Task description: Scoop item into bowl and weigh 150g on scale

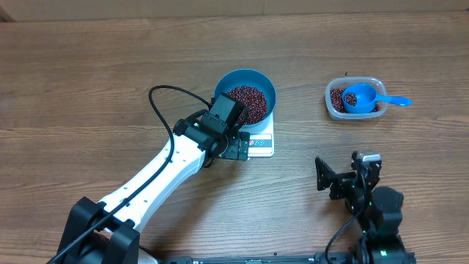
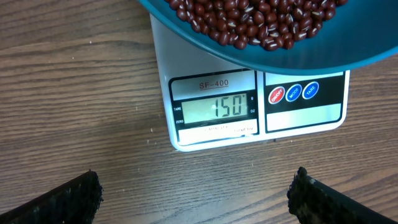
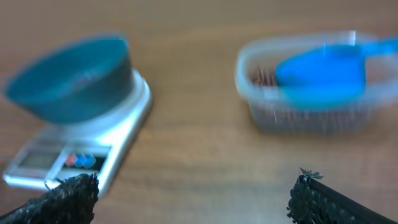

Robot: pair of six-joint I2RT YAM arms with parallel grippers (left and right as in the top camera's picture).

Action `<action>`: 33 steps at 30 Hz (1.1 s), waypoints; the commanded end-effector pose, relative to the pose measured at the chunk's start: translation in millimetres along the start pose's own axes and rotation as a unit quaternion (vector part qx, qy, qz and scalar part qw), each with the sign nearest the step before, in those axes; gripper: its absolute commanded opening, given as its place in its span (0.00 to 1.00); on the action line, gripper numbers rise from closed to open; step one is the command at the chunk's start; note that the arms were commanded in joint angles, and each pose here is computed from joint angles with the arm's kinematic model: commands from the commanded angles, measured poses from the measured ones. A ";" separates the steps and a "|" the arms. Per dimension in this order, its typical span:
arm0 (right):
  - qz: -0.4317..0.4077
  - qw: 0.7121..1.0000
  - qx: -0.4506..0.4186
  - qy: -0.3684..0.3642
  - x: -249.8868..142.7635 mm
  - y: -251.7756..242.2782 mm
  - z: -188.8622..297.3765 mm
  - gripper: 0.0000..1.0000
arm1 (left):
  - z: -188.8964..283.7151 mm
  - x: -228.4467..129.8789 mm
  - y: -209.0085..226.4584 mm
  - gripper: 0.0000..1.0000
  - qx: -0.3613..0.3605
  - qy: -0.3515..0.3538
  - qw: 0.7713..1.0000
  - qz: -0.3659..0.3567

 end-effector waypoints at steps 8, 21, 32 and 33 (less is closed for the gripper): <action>0.058 0.986 -0.003 -0.154 45.0 7.3 26.0 1.00 | 1.8 0.8 1.4 0.99 -0.001 -0.004 1.000 0.009; 0.030 0.987 0.006 -0.155 45.5 8.3 26.1 1.00 | 1.8 0.8 1.4 1.00 -0.001 -0.004 1.000 0.009; 0.030 0.987 0.006 -0.155 45.5 8.3 26.1 1.00 | 1.8 0.8 1.4 0.99 -0.001 -0.004 1.000 0.009; 0.030 0.987 0.006 -0.155 45.5 8.3 26.1 1.00 | 1.8 0.8 1.4 1.00 -0.001 -0.004 1.000 0.009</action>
Point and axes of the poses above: each gripper's point midway between its finger pads, its own z axis back along the fingers, its own y axis along the line the jaws close on, x = y × z, the point moved 6 cm from there along z, back along the fingers, and after that the axes turned 6 degrees about z, right-handed, at the moved point
